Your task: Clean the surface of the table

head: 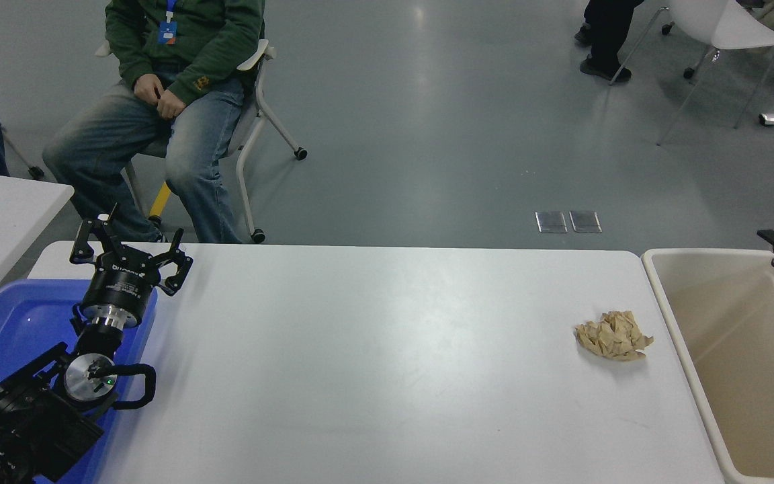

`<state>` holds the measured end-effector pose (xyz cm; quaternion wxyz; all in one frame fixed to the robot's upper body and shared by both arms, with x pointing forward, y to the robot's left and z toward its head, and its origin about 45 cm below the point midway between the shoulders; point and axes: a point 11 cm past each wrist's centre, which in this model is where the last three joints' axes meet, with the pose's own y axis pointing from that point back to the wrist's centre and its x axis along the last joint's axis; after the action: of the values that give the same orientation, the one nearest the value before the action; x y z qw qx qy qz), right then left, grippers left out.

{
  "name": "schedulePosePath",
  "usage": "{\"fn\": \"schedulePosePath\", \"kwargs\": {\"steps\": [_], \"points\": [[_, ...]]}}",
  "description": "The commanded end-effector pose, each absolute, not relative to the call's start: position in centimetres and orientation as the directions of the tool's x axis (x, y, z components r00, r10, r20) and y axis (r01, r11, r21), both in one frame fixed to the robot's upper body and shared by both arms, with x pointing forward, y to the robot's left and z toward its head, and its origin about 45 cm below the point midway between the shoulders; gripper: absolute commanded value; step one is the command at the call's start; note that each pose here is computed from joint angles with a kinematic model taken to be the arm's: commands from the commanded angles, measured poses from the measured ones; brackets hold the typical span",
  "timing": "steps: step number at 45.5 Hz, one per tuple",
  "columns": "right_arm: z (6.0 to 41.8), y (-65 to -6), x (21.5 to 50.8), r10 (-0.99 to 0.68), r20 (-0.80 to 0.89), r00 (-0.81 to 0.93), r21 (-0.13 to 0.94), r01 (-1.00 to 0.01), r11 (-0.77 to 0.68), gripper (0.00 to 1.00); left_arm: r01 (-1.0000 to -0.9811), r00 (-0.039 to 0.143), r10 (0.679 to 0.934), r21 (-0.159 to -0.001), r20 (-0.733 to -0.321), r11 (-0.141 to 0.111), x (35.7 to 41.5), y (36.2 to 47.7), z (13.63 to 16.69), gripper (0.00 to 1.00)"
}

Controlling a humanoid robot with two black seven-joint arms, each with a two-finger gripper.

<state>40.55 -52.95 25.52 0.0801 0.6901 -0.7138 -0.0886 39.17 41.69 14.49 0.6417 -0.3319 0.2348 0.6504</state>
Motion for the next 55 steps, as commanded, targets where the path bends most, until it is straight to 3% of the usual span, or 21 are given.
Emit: {"fn": "schedulePosePath", "kwargs": {"steps": [1,17,28,43,55], "points": [[25.6,-51.3,40.1,-0.983,-0.184,-0.021,0.162,-0.987,-0.01,1.0,-0.9905,0.044,0.679,-0.121,-0.733,-0.066,39.17,41.7,14.49,1.0],[22.7,-50.4,38.7,-0.914,-0.406,-0.018,0.127,-0.991,-0.037,1.0,-0.9905,0.044,0.679,-0.121,-0.733,-0.066,39.17,41.7,14.49,1.0],[20.7,-48.5,38.9,-0.887,-0.462,-0.014,0.063,-0.998,-0.016,1.0,-0.9905,0.044,0.679,-0.121,-0.733,-0.066,39.17,41.7,14.49,1.0],[16.8,-46.1,38.9,-0.853,-0.52,-0.052,0.091,-0.996,0.005,1.0,-0.9905,0.044,0.679,-0.121,-0.733,-0.066,39.17,41.7,14.49,1.0],[16.4,-46.2,38.5,-0.85,-0.522,-0.072,0.019,-0.997,0.073,1.0,-0.9905,0.044,0.679,-0.121,-0.733,-0.066,39.17,41.7,14.49,1.0]]}}
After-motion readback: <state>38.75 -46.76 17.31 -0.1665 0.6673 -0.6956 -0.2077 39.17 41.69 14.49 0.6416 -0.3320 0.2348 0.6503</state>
